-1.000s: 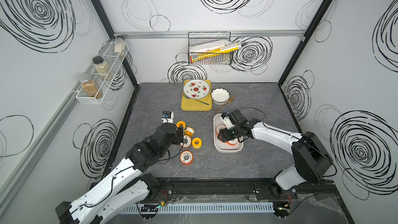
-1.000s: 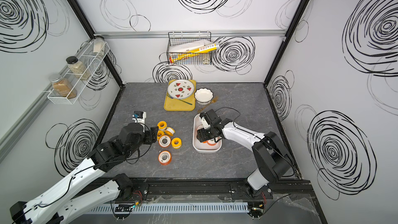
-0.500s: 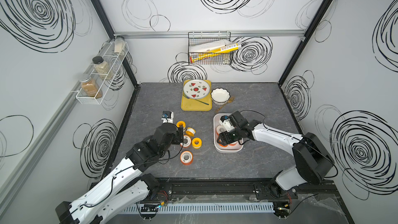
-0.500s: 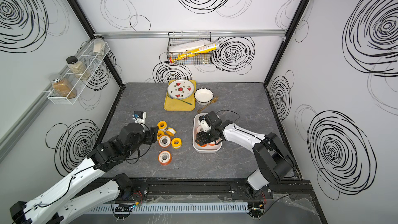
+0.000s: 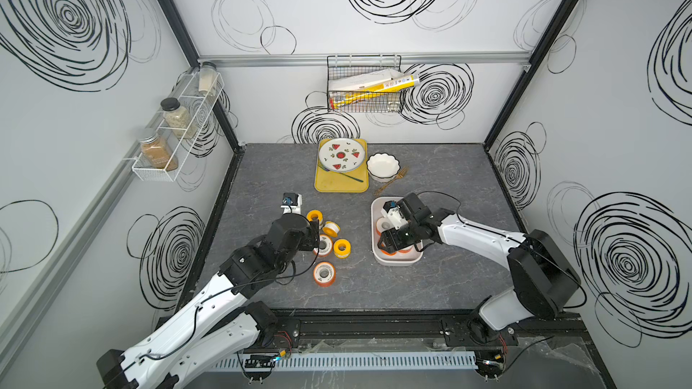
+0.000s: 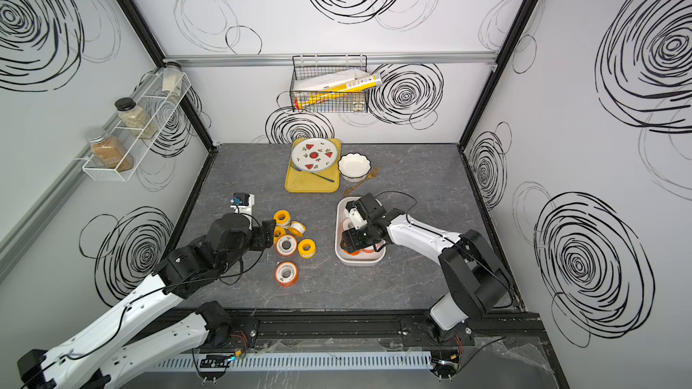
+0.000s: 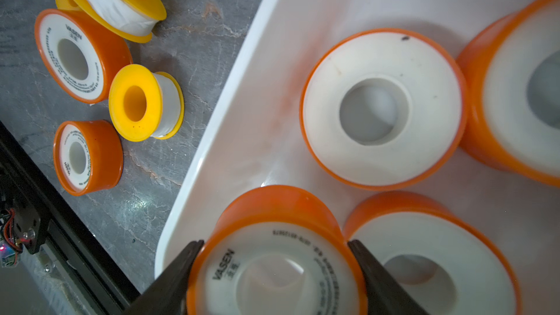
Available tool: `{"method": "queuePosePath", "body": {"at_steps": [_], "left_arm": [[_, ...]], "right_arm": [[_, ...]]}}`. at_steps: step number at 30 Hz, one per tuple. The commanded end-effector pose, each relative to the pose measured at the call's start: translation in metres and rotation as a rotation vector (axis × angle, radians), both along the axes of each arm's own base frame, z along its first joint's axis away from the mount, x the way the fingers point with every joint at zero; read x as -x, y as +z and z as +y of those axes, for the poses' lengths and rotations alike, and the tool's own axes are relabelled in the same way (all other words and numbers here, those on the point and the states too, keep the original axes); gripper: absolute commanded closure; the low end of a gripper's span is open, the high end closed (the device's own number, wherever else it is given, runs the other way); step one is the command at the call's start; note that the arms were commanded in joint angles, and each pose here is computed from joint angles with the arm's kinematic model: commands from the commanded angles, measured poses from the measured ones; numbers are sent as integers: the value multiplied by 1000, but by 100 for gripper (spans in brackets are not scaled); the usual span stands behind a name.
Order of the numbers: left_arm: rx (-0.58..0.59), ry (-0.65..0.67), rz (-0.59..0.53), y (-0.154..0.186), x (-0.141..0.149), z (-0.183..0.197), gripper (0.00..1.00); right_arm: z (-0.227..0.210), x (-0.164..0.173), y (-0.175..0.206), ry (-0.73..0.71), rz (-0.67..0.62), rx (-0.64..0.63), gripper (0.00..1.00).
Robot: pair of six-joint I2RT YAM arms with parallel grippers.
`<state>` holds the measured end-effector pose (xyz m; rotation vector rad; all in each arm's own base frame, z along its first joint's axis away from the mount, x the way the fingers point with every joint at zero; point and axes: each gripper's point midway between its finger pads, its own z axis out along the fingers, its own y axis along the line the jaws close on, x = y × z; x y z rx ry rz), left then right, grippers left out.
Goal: Put the sealing tape into the storage box
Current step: Place the sealing tape in the storage box.
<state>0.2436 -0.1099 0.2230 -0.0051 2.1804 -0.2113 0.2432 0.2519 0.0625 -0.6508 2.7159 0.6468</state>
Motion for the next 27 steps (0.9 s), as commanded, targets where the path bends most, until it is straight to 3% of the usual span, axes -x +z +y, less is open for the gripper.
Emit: {"method": "queuePosePath", "body": {"at_steps": [1, 7, 14, 27], "left_arm": [[0, -2, -12, 0, -3, -1, 21], [-1, -2, -11, 0, -4, -1, 21], [-2, 0, -10, 0, -4, -1, 20], [-6, 0, -7, -1, -4, -1, 20]], "right_arm": [[-1, 5, -5, 19, 7, 25, 25], [0, 6, -4, 27, 3, 29, 15], [-2, 0, 0, 12, -28, 41, 13], [-1, -11, 36, -19, -150, -18, 26]]}}
